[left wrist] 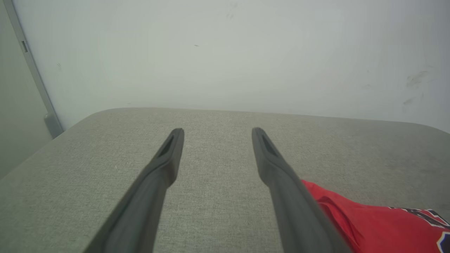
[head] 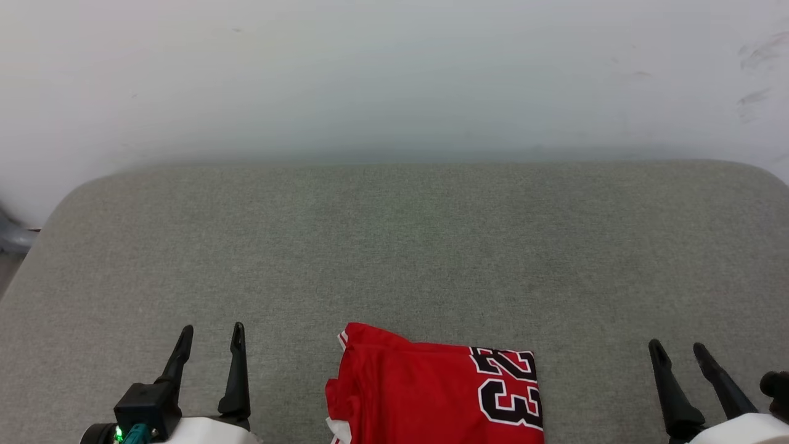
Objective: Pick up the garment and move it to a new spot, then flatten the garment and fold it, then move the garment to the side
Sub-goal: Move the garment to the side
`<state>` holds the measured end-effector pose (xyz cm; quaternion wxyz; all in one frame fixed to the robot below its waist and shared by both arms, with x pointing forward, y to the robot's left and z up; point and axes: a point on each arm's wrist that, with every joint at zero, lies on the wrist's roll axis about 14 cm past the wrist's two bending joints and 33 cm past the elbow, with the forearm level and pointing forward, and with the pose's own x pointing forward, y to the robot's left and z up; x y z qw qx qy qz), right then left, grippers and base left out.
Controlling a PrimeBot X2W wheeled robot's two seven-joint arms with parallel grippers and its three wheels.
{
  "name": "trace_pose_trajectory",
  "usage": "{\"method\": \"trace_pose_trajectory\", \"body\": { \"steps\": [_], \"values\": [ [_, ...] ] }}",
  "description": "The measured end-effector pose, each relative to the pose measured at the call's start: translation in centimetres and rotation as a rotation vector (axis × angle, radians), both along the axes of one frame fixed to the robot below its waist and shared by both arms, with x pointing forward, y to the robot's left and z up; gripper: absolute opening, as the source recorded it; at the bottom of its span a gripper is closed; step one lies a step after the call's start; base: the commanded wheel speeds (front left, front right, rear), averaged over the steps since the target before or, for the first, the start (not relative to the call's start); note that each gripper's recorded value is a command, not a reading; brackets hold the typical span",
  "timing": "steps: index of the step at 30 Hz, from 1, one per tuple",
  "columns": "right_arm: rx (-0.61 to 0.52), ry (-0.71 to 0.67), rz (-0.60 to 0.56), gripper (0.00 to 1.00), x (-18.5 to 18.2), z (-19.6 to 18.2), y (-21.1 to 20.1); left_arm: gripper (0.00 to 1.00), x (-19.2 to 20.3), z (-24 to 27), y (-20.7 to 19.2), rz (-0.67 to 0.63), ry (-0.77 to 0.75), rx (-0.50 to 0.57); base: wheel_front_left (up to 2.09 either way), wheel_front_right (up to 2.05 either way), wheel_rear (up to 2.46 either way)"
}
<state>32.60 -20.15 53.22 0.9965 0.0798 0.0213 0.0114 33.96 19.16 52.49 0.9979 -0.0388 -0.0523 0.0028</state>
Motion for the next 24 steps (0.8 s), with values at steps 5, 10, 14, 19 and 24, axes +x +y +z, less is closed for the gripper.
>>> {"method": "trace_pose_trajectory", "body": {
  "steps": [5,10,14,19,24],
  "values": [
    [0.215,0.232,0.003,1.00,0.1,-5.1,-1.4,1.00,0.6,0.1,0.2,0.003,-0.007,-0.007,0.00,0.00,0.00],
    [0.346,0.482,0.166,1.00,-0.2,-8.8,1.7,1.00,1.2,-0.5,0.4,0.019,0.007,-0.017,0.00,0.00,0.00],
    [0.442,0.635,0.278,1.00,-0.3,-11.1,4.9,1.00,2.3,-0.7,0.4,0.020,0.010,-0.022,0.00,0.00,0.00],
    [0.475,0.767,0.364,1.00,0.0,-13.8,7.8,1.00,3.4,-1.3,0.6,0.032,0.022,-0.022,0.00,0.00,0.00],
    [0.517,0.857,0.433,1.00,0.3,-15.7,10.2,1.00,4.0,-1.9,1.4,0.061,0.036,-0.021,0.00,0.00,0.00]
  ]
}}
